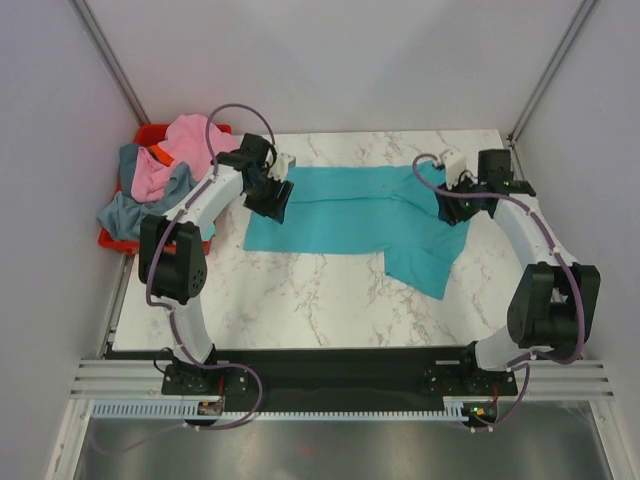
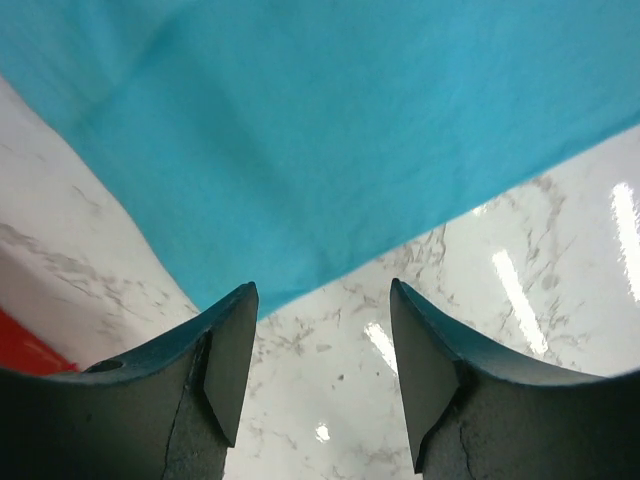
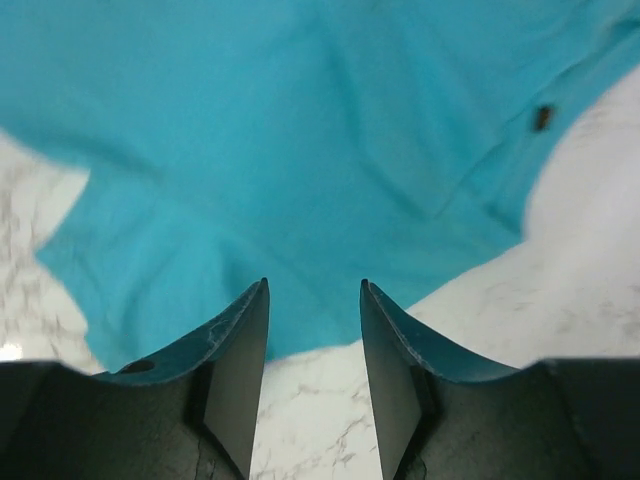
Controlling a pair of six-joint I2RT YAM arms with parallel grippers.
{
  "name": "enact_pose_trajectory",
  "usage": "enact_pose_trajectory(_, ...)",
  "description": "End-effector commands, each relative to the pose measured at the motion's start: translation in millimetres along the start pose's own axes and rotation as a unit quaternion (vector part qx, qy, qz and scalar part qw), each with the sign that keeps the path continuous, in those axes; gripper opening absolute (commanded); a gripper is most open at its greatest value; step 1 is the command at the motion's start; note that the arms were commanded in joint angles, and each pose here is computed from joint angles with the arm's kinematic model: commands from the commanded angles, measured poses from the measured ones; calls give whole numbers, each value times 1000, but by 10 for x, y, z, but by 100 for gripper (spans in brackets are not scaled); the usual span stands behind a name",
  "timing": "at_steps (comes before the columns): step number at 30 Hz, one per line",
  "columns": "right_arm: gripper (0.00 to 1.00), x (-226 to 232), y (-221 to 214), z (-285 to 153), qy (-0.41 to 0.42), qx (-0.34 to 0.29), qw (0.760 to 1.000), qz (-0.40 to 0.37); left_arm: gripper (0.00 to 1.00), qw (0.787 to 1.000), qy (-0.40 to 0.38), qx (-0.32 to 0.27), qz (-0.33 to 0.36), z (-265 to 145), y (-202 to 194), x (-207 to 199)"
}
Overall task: Fold and stack the t-shirts
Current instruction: Fold the tshirt
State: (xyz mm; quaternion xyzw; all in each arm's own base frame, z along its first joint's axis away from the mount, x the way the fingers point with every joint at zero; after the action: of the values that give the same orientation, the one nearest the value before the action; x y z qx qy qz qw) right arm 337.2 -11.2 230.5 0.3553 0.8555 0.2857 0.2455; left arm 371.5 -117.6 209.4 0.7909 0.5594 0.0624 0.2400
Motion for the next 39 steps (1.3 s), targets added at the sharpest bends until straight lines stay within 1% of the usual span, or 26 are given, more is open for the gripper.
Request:
enact_pose_trajectory(1,50,507,-463,-60,148,31,983,-104,63,1000,-7,10,5,49,-146,21)
enact_pose_trajectory(3,50,655,-499,-171,146,30,977,-152,63,1000,0,7,1,39,-152,26)
enact_pose_trajectory(4,50,806,-606,-133,166,44,967,-188,63,1000,0,6,-1,43,-149,26)
enact_pose_trajectory(8,49,1076,-740,-175,189,42,945,-263,63,1000,2,7,-9,82,-156,29)
enact_pose_trajectory(12,48,1211,-850,-219,203,46,930,-304,63,1000,10,6,-12,99,-145,43)
enact_pose_trajectory(14,48,1266,-928,-252,217,59,920,-321,63,1000,18,4,-10,75,-141,57)
enact_pose_trajectory(20,47,1345,-1065,-217,243,82,908,-330,63,999,38,-2,-6,40,-143,84)
enact_pose_trajectory(28,47,1291,-1118,-36,245,111,904,-332,63,999,46,1,-4,17,-187,99)
enact_pose_trajectory(39,46,1291,-1185,116,250,140,896,-339,63,998,55,-1,-26,-31,-226,207)
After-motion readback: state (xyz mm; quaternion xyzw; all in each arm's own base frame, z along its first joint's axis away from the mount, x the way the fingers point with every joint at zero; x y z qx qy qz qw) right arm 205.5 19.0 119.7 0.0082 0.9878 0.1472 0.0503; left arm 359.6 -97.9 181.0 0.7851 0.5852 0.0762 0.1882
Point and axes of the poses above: each gripper's point midway between its finger pads, its own z axis out along the fingers, its own x axis along the line the jaws close on, y = z × x, the point moved 10 cm from there along -z, back along the fingers, and after that the axes turned 11 degrees about -z, right-handed, at the moved point
